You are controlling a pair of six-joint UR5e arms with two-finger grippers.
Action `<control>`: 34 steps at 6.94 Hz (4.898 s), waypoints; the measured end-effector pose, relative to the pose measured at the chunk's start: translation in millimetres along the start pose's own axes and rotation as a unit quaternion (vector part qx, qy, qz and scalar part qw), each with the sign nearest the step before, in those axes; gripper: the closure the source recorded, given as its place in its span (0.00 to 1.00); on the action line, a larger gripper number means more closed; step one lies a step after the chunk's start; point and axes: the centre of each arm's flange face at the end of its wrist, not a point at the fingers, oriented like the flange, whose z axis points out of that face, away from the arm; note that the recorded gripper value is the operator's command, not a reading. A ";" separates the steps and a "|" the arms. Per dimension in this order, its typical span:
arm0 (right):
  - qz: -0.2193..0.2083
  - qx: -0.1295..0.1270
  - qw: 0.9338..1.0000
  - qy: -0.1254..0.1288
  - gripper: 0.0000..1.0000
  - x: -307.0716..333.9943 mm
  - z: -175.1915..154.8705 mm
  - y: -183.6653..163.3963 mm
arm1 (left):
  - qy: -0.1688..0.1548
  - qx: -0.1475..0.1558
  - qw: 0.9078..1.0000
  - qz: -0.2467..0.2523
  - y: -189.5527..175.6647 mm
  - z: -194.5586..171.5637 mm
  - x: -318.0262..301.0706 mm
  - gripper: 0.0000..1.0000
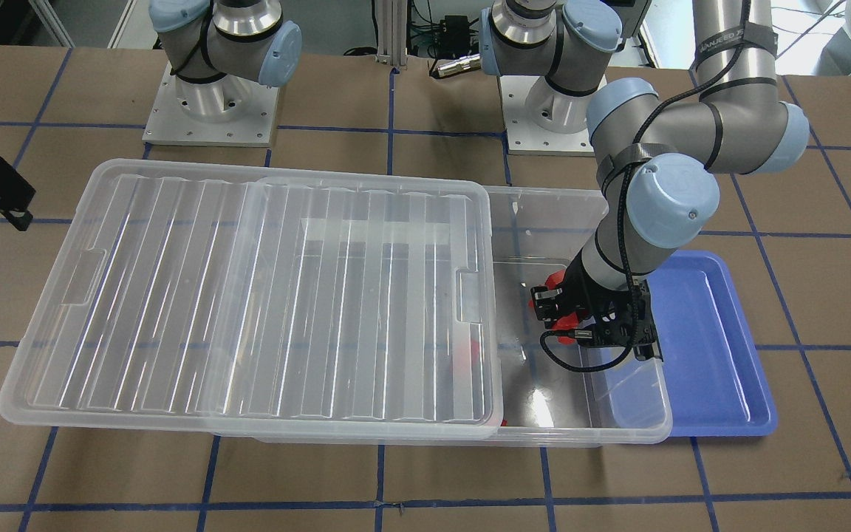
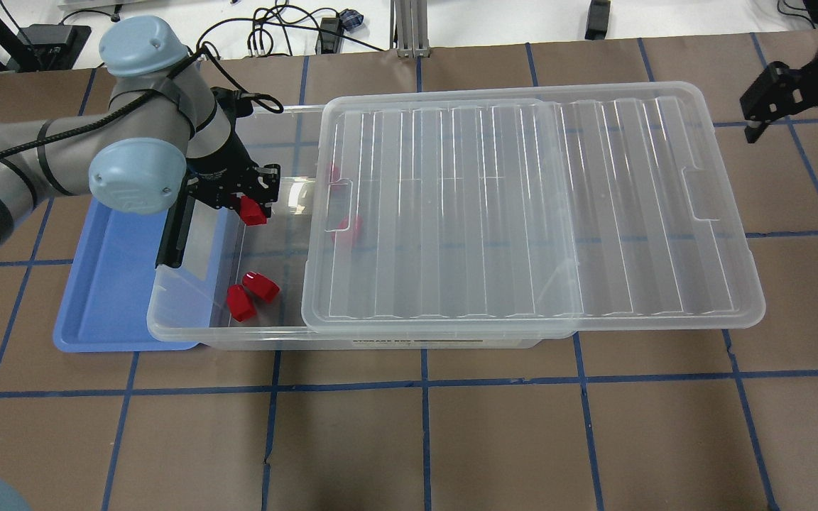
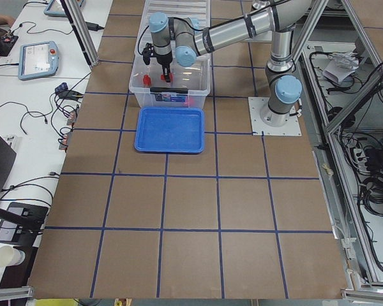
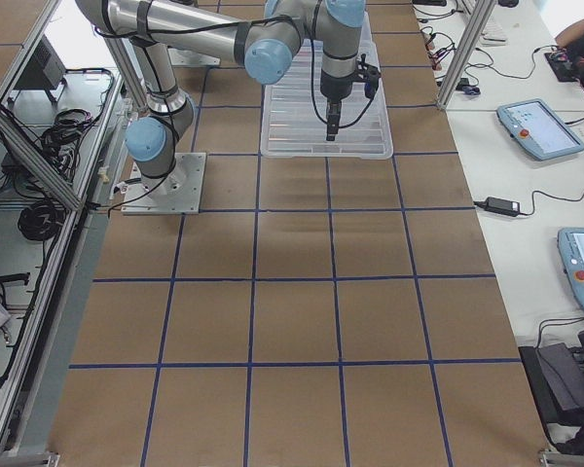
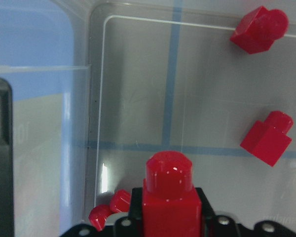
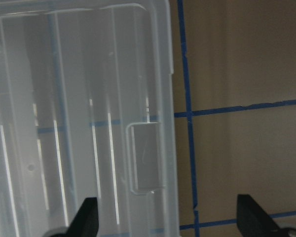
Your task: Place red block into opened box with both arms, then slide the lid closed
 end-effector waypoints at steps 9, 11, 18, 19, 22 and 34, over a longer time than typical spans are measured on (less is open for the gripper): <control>-0.016 -0.039 0.999 -0.009 0.00 43.4 124.1 21.7 | -0.002 -0.011 1.000 0.007 -9.3 44.0 -1.1 0.30; -0.027 -0.036 0.999 -0.008 0.00 25.9 121.6 19.7 | -0.002 0.000 1.000 0.009 -12.7 37.1 -0.8 0.00; -0.047 -0.032 0.998 -0.006 0.00 -8.0 122.0 13.1 | -0.007 0.029 0.999 0.021 -3.4 -118.8 24.4 0.00; -0.053 -0.034 0.998 -0.006 0.00 -14.5 124.6 10.2 | -0.009 0.029 0.999 0.032 10.5 -154.6 37.0 0.00; -0.067 -0.027 0.997 -0.010 0.00 -52.0 120.1 7.0 | -0.011 0.039 0.998 0.041 43.5 -212.6 45.6 0.00; -0.081 0.038 0.996 -0.001 0.00 -176.3 80.9 11.1 | 0.016 0.028 0.999 0.035 54.3 -204.7 35.6 0.00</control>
